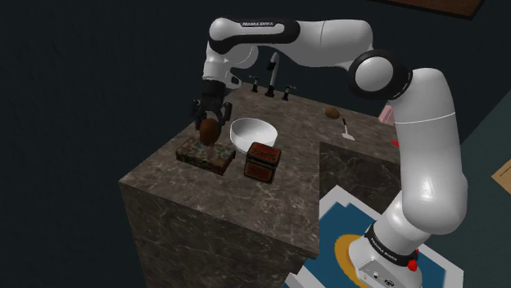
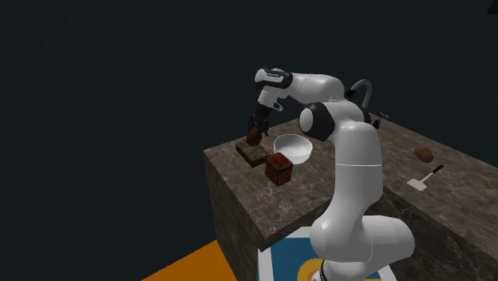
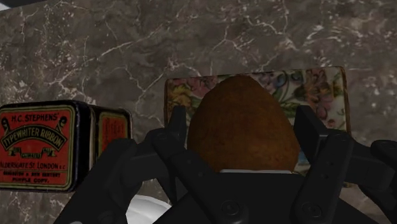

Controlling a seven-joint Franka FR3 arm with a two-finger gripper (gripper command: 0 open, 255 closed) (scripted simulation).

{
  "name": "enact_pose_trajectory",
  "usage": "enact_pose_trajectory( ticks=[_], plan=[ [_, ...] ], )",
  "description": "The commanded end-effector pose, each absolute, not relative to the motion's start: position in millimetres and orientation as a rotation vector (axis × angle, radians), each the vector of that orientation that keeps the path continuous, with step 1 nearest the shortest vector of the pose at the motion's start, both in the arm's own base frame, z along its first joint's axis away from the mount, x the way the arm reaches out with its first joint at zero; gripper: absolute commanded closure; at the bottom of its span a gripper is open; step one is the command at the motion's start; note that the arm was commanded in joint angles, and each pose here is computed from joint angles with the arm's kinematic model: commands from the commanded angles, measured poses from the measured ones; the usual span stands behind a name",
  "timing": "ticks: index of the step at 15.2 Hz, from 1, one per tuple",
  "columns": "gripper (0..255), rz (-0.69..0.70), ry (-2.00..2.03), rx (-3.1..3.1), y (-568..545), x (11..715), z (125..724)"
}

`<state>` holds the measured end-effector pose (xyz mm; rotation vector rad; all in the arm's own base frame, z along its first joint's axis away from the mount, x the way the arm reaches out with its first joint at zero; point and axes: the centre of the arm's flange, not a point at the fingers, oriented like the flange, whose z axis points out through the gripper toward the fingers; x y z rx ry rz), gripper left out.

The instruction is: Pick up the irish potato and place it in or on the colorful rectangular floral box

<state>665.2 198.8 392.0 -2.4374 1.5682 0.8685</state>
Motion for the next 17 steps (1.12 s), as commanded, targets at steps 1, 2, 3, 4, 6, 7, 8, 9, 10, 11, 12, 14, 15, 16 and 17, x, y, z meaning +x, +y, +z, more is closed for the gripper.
enact_pose_trajectory(
  ticks=[1,2,3,4,6,7,8,9,10,11,12,14,15,16,17],
  plan=[
    [255,0.868,1.568,-2.437,198.9,665.8,381.4],
    [255,0.868,1.568,-2.437,198.9,665.8,376.1],
    [255,0.868,1.568,-2.437,198.9,665.8,370.8],
    [255,0.868,1.568,-2.437,198.9,665.8,365.6],
    [255,0.868,1.568,-2.437,198.9,665.8,362.5],
    [255,0.868,1.568,-2.437,198.9,665.8,362.5],
    [255,0.868,1.568,-2.437,198.9,665.8,362.5],
    [255,0.868,1.568,-2.437,198.9,665.8,362.5],
    [255,0.868,1.568,-2.437,198.9,665.8,362.5],
    [255,0.868,1.568,-2.437,198.9,665.8,362.5],
    [255,0.868,1.568,-2.437,198.9,665.8,362.5],
    [0,0.868,1.568,-2.437,198.9,665.8,362.5],
    [0,0.868,1.568,-2.437,198.8,665.8,362.4],
    [0,0.868,1.568,-2.437,198.9,665.8,362.4],
    [0,0.868,1.568,-2.437,198.9,665.8,362.4]
  ],
)
